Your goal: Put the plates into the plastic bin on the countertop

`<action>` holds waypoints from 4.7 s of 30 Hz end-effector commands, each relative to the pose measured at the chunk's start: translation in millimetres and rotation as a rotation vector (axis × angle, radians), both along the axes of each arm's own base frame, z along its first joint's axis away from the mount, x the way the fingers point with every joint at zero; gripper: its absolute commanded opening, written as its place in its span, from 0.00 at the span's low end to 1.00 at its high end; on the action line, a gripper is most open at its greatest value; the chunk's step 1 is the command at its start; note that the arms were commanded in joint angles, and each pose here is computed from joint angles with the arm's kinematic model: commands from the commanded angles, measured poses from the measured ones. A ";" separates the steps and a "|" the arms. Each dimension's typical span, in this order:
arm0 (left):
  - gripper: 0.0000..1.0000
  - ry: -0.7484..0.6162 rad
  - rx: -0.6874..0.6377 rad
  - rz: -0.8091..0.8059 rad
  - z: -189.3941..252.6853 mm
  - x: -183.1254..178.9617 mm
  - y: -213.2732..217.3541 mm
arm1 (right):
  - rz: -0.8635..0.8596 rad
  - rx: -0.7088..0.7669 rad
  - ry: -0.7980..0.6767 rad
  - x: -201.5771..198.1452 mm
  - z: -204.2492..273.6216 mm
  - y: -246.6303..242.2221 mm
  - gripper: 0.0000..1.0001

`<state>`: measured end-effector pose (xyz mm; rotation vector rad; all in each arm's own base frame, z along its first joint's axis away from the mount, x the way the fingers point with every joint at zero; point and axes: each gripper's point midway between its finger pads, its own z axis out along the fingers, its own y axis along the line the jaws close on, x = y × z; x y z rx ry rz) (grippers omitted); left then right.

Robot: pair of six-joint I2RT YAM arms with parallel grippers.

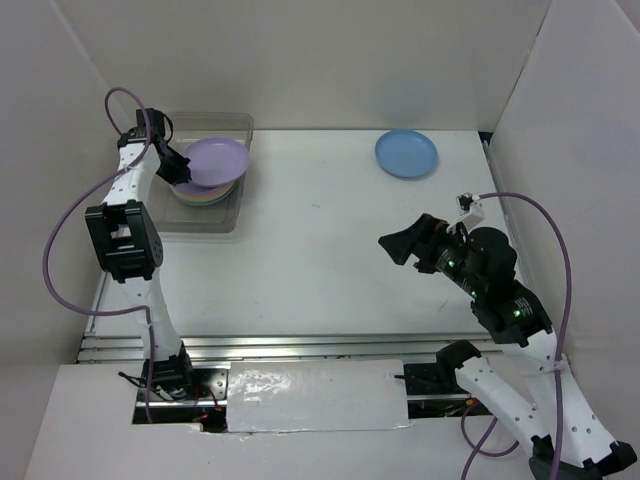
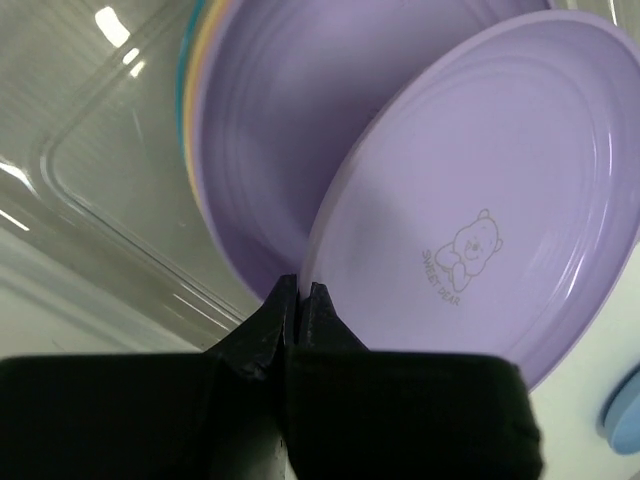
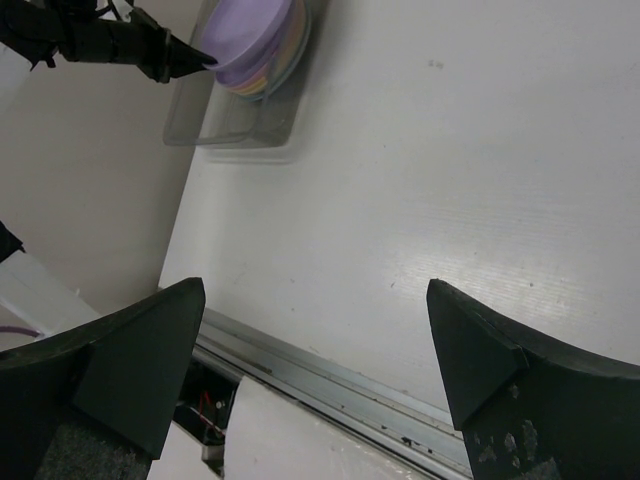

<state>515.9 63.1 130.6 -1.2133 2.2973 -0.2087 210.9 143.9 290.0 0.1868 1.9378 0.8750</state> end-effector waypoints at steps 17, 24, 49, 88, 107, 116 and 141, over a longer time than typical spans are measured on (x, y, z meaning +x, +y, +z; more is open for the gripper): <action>0.74 -0.087 0.025 0.113 34.1 -6.2 37.6 | 0.021 0.027 -0.032 5.0 11.1 6.6 1.00; 0.99 -0.169 0.060 0.056 80.9 -32.5 18.5 | -0.009 0.005 -0.021 30.7 9.3 10.7 1.00; 0.99 -0.260 0.199 -0.701 68.1 -223.4 -142.3 | -0.799 -0.052 0.555 412.7 -203.9 -213.5 1.00; 0.99 -0.415 0.035 -0.773 124.3 -164.9 -207.7 | -0.305 -0.350 0.427 276.1 -117.9 -2.2 0.00; 0.34 -0.189 0.135 -0.791 74.4 -125.2 -227.5 | 0.109 -0.153 0.253 130.6 -44.5 114.8 0.00; 0.00 -0.193 0.204 -0.675 91.4 -113.9 -203.1 | 0.114 -0.121 0.240 126.8 -38.0 112.4 1.00; 0.00 -0.219 0.050 0.030 55.7 2.2 79.2 | 0.220 -0.139 0.244 55.5 -70.2 100.9 1.00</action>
